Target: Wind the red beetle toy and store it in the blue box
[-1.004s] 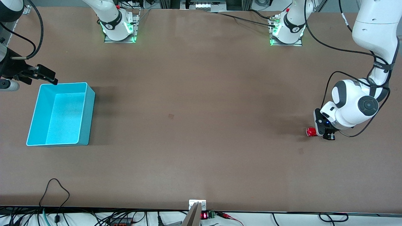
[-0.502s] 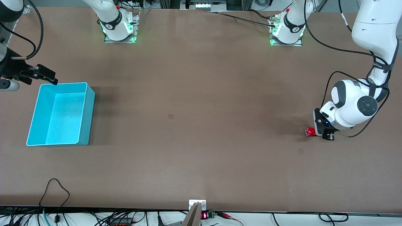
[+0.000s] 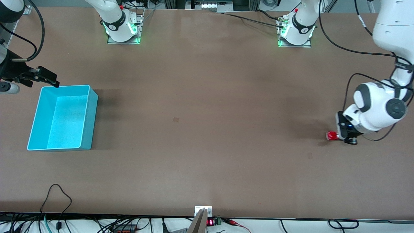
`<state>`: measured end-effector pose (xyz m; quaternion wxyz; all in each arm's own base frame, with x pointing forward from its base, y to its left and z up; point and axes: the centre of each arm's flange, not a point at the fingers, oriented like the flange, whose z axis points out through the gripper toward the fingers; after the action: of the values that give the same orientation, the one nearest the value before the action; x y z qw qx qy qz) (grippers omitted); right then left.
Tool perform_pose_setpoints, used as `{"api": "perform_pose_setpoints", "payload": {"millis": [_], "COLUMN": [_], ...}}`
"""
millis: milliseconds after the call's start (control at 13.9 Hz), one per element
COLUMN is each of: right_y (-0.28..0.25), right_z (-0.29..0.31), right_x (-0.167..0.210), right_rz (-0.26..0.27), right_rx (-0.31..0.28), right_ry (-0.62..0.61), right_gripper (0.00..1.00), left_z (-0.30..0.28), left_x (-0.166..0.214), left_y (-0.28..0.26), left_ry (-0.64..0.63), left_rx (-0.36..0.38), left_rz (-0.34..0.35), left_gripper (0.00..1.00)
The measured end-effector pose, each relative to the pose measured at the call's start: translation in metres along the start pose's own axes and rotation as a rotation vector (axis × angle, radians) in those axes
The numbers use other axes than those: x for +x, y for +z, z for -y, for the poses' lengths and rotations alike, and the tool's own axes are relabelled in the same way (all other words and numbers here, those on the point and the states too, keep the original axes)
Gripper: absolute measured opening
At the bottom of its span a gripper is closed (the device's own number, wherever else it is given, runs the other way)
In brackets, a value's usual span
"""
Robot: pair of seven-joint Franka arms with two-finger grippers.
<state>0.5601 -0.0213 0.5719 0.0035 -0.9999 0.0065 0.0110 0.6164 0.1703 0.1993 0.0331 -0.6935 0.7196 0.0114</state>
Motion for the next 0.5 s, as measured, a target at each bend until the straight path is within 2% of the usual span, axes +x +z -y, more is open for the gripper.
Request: {"api": "perform_pose_setpoints", "payload": {"millis": [215, 430, 502], "right_y": [0.000, 0.000, 0.000], "right_z": [0.000, 0.000, 0.000], "right_x": [0.000, 0.000, 0.000], "right_rz": [0.000, 0.000, 0.000], "right_rx": [0.000, 0.000, 0.000], "right_ry": [0.000, 0.000, 0.000], "right_gripper": [1.00, 1.00, 1.00], "left_z": [-0.003, -0.002, -0.003], "left_x": [-0.036, -0.040, -0.040], "left_y": [0.002, 0.003, 0.005], "left_ry": [0.012, 0.013, 0.013], "left_rx": [0.009, 0.008, 0.006], "left_rz": [0.006, 0.005, 0.004], "left_gripper": [0.39, 0.39, 0.42]}}
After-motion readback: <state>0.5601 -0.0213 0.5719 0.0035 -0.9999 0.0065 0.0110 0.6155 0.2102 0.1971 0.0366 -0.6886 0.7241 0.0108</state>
